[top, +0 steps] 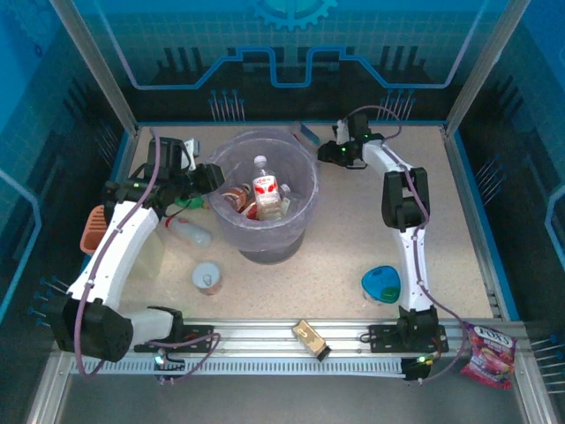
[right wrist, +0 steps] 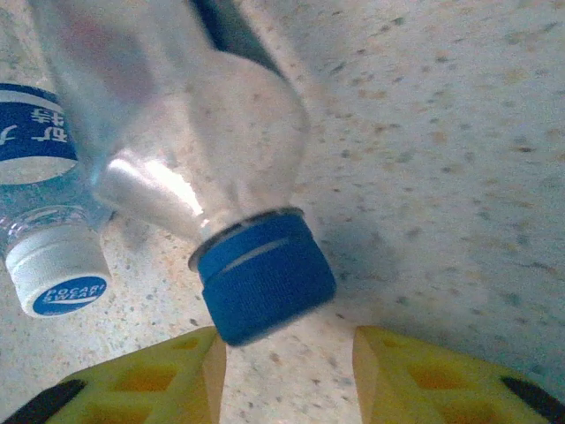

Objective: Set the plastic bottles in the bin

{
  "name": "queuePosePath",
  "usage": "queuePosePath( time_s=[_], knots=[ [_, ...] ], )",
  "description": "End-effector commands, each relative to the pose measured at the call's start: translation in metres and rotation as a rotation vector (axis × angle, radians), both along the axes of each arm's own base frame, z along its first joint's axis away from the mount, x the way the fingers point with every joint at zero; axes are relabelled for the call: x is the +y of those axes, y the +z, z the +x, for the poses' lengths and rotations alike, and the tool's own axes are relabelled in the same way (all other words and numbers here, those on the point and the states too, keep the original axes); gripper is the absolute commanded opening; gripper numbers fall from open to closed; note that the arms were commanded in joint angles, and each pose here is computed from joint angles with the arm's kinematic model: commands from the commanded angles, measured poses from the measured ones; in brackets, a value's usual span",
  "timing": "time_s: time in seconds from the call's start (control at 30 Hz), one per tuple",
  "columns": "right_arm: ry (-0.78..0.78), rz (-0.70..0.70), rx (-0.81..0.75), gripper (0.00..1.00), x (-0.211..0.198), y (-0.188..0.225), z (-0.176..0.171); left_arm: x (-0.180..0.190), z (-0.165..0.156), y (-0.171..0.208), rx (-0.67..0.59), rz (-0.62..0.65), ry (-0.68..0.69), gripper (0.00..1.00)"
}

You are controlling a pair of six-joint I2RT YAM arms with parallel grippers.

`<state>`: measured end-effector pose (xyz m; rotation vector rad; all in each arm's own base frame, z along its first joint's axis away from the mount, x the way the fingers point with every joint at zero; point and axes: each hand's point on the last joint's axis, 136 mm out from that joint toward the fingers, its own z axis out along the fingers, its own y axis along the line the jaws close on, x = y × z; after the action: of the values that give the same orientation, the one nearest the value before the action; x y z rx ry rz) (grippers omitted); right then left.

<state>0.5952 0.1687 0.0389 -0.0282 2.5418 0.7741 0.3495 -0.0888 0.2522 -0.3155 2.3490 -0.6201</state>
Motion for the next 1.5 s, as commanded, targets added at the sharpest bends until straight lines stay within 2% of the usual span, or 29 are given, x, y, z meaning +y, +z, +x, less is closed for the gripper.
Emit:
queuePosePath(
  time_s=[0.0,0.13,0.17,0.27,0.47,0.73,0.97,1.17,1.47],
  knots=[
    [-0.020,0.002,-0.053,0.41,-0.017,0.024,0.005,0.009,-0.006,0.006,0.007,0.012,0.017,0.38],
    [-0.007,0.013,-0.057,0.38,-0.017,0.023,0.004,0.009,-0.006,0.007,0.008,0.012,0.019,0.38],
    [0.002,0.017,-0.061,0.41,-0.016,0.024,0.004,0.009,-0.006,0.008,0.007,0.012,0.019,0.38],
    [0.043,0.064,-0.078,0.64,-0.007,0.030,0.004,0.009,-0.006,0.008,0.007,0.014,0.022,0.38],
    [0.004,0.274,-0.142,0.77,0.002,0.050,0.013,0.010,-0.005,0.009,0.007,0.019,0.026,0.38],
    [0.027,0.251,-0.126,0.82,0.023,0.039,0.033,0.012,-0.005,0.010,0.004,0.031,0.032,0.38],
    [0.000,0.127,-0.089,0.95,0.030,0.015,0.049,0.013,-0.004,0.008,0.006,0.037,0.031,0.38],
    [0.050,0.115,-0.093,0.97,0.051,0.010,0.045,0.013,-0.002,0.006,0.006,0.036,0.030,0.38],
    [0.039,0.066,-0.071,0.96,0.054,-0.012,0.045,0.011,-0.002,0.005,0.002,0.022,0.020,0.38]
  ],
)
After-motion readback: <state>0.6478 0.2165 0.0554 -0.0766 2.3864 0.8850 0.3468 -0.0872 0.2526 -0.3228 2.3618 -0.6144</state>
